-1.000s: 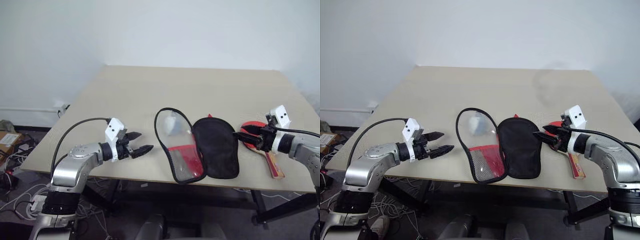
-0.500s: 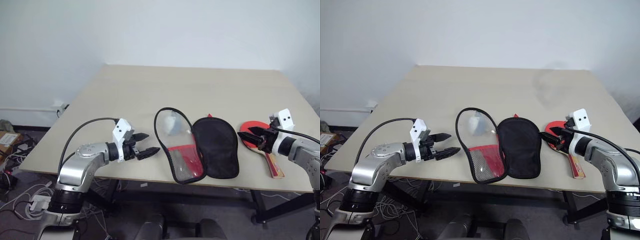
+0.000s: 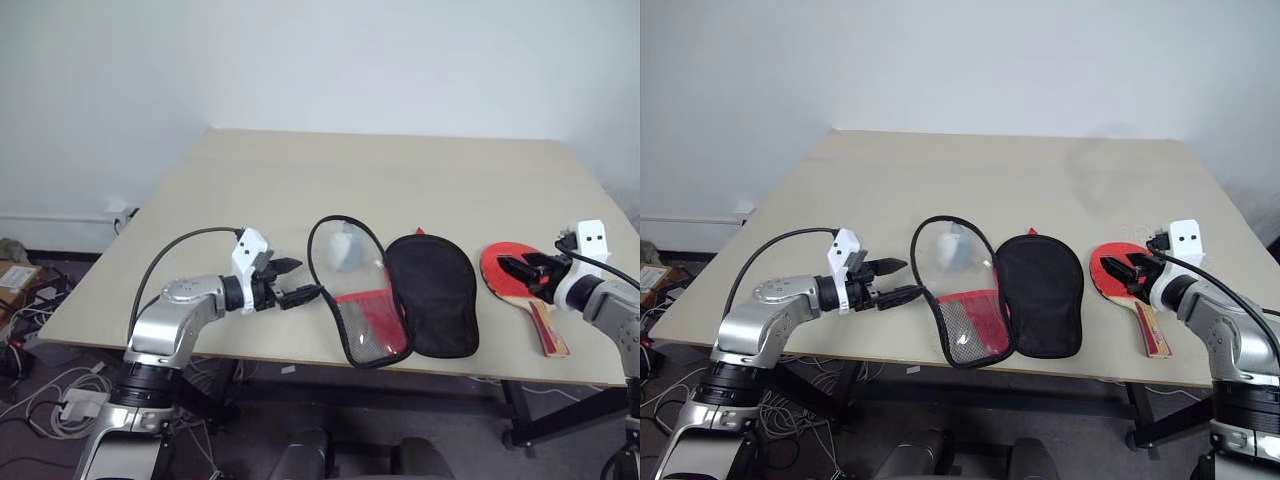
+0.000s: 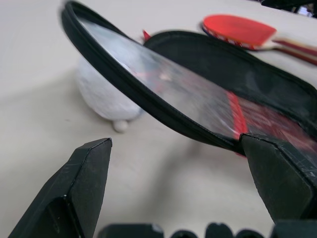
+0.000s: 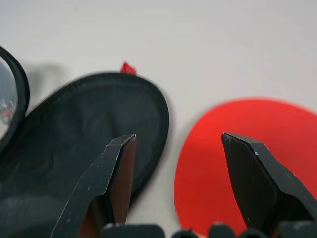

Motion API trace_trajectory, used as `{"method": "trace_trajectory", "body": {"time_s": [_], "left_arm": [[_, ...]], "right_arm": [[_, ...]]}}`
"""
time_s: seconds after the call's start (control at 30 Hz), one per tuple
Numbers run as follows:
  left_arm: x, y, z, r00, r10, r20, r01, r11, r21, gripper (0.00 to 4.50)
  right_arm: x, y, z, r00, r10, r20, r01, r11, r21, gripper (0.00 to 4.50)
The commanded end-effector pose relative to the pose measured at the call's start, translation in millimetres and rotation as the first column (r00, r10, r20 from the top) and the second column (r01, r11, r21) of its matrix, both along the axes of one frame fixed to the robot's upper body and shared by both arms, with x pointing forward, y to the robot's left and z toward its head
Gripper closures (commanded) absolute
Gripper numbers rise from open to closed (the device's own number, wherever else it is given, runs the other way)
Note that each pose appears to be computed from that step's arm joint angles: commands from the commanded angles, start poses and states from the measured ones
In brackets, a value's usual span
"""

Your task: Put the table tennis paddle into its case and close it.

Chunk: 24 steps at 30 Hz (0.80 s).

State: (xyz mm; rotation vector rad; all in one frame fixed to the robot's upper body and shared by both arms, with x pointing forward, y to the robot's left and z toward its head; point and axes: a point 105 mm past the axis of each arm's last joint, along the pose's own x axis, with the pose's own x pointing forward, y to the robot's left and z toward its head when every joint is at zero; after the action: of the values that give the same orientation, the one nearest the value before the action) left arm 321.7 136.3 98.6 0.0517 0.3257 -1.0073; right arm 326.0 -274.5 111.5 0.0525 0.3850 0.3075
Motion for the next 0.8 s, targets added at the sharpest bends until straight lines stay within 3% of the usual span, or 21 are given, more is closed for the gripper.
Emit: {"method": "trace_trajectory", "body": {"time_s": [0.03,0.17,0.37,0.63,0.8], "left_arm": [[2.9,0.9,11.9,0.998,-0.023,0.056,0.022,1.000,0.005,0.00],[5.4,6.9,4.1,0.999,-0.015,0.037,0.014,1.000,0.026,0.00],[6.9,14.1,12.1,0.999,-0.026,0.036,0.026,1.000,0.010,0.00],[4.8,18.9,23.5,0.998,-0.053,0.037,0.053,0.999,-0.004,2.49],[7.7,19.1,19.5,0.998,-0.043,0.044,0.042,0.999,0.020,2.49]], "right_arm": [[-2.5,-2.6,19.7,0.998,0.014,0.064,-0.012,1.000,-0.022,1.53],[-0.7,-3.9,18.6,0.997,-0.018,0.073,0.019,1.000,-0.012,1.53],[-1.9,-2.2,20.5,0.994,-0.034,0.099,0.032,0.999,0.018,1.53],[-2.7,-3.9,17.4,0.994,-0.045,0.097,0.044,0.999,0.019,1.50],[-9.3,-4.6,17.5,0.998,-0.006,0.065,0.005,1.000,0.008,1.50]]}}
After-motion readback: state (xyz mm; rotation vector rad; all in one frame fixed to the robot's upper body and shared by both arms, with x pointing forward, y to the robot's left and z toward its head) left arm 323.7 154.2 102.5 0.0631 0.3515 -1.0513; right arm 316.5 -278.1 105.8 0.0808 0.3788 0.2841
